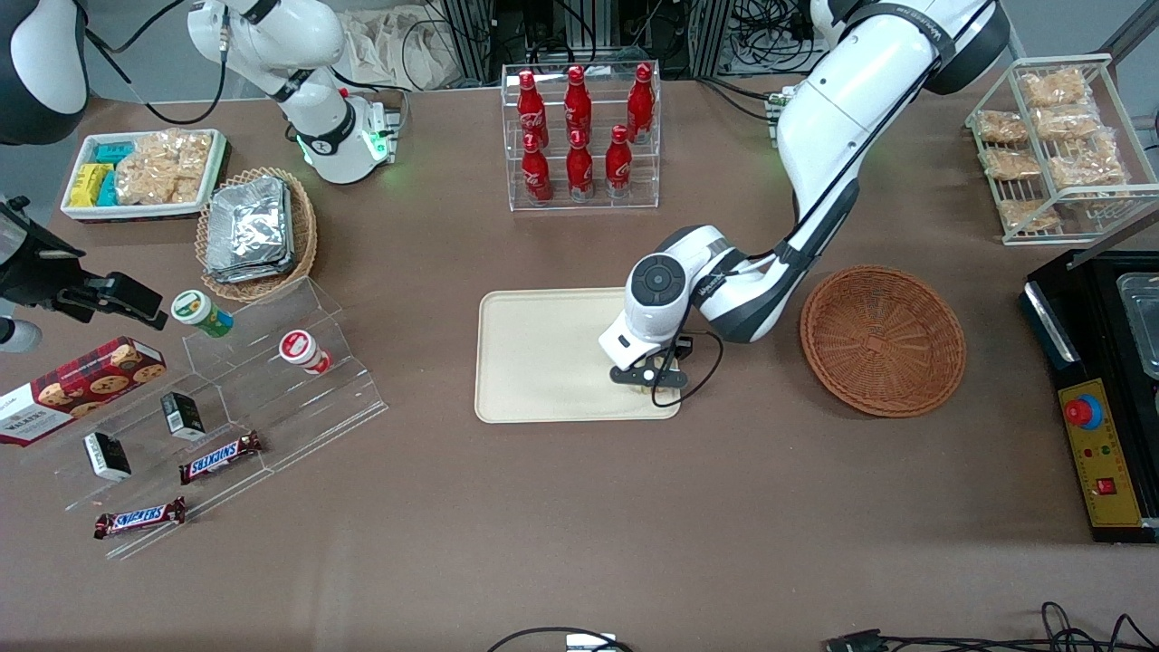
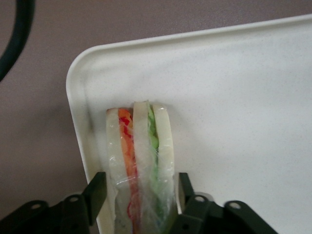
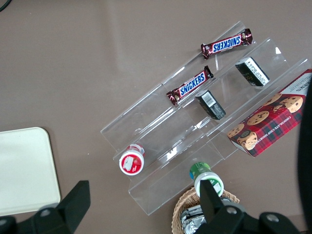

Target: Place sandwich from basket to tray

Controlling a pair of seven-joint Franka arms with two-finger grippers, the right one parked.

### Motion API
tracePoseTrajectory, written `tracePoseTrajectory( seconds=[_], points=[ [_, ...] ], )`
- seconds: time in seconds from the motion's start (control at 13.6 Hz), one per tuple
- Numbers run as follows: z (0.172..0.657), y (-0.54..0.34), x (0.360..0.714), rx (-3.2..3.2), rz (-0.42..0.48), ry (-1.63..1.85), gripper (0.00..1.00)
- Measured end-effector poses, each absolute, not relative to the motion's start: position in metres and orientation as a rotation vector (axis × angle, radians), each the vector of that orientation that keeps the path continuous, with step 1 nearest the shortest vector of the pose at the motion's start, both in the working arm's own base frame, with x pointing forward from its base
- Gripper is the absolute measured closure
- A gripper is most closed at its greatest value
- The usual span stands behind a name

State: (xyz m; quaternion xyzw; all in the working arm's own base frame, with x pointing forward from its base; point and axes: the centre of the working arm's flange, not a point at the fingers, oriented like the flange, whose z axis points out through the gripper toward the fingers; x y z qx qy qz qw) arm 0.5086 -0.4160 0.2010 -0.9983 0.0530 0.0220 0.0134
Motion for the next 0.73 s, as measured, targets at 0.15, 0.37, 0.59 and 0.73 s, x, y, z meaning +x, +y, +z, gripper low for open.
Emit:
tracePoseTrajectory(
  seconds=[0.15,0.37,0.59,0.73],
  points=[
    [0.205,-0.417,0.509,-3.115,0.058,0.107,0.06],
    [0.230,-0.420,0.514,-3.115,0.014,0.063,0.00],
    [0.298,-0.411,0.521,-3.054,-0.027,0.005,0.00],
    [0.365,-0.400,0.526,-3.047,-0.057,-0.086,0.00]
  ],
)
